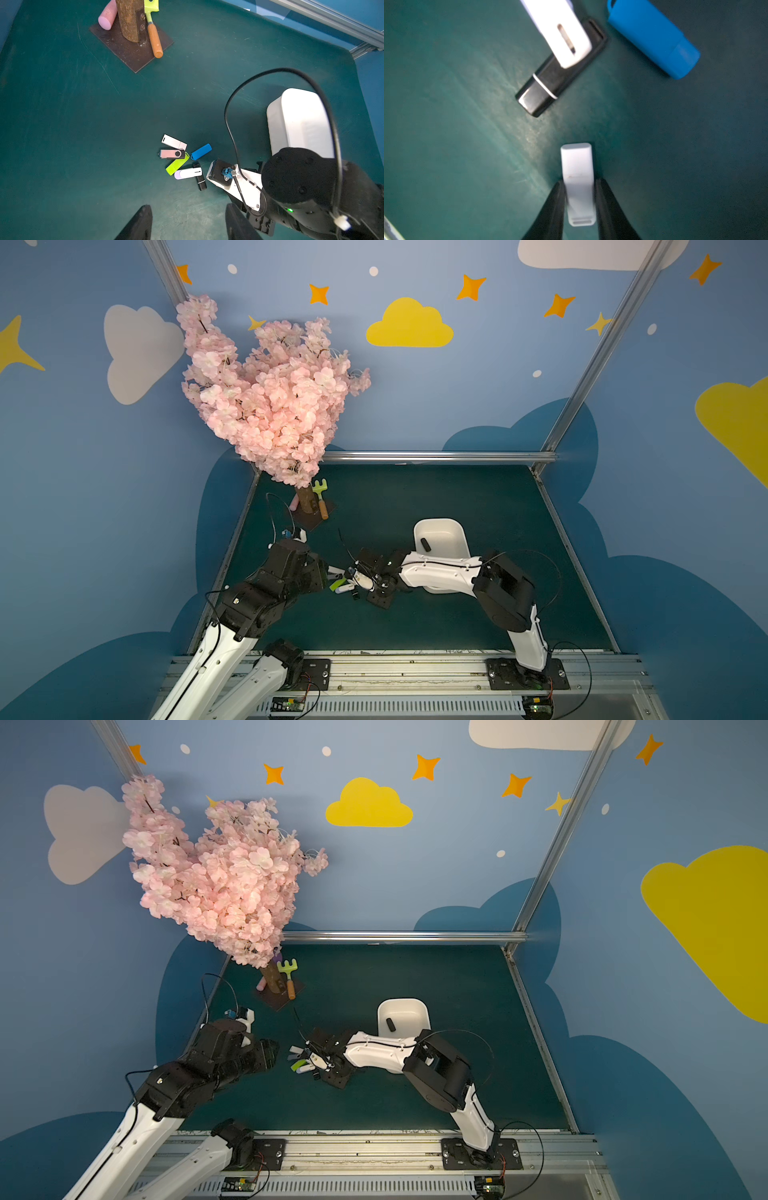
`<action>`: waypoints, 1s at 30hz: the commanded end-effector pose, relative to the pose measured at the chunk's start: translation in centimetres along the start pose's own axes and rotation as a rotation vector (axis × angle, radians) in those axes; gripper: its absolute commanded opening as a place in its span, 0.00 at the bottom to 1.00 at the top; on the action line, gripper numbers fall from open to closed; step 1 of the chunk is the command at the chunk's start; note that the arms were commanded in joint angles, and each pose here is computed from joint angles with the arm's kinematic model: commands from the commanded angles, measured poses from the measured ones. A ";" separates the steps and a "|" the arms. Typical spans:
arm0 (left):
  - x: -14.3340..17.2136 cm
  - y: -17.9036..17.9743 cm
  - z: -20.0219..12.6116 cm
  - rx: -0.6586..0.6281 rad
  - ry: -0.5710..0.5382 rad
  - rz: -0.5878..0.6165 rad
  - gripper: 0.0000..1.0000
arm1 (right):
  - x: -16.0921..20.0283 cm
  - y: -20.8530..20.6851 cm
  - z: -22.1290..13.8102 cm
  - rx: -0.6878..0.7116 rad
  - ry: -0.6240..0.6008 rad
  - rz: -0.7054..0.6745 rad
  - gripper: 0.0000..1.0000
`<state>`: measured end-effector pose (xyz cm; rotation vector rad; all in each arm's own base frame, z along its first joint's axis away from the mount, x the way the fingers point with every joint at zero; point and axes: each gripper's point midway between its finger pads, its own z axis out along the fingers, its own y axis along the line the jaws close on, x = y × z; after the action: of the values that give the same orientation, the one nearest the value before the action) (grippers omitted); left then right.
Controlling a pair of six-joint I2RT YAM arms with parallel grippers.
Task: Put the usb flash drive into the storage box
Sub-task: Pick up the USB flash from the center of the board.
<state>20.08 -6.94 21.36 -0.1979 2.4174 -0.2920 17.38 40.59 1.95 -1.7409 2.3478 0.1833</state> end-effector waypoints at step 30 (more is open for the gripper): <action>0.2 -0.6 0.5 0.032 0.015 0.010 0.61 | 10.1 -20.9 -14.1 0.263 -0.362 0.931 0.13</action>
<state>20.20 -7.64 21.28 -0.1783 2.4245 -0.3310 32.75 22.47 15.81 -0.4707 2.4736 0.2839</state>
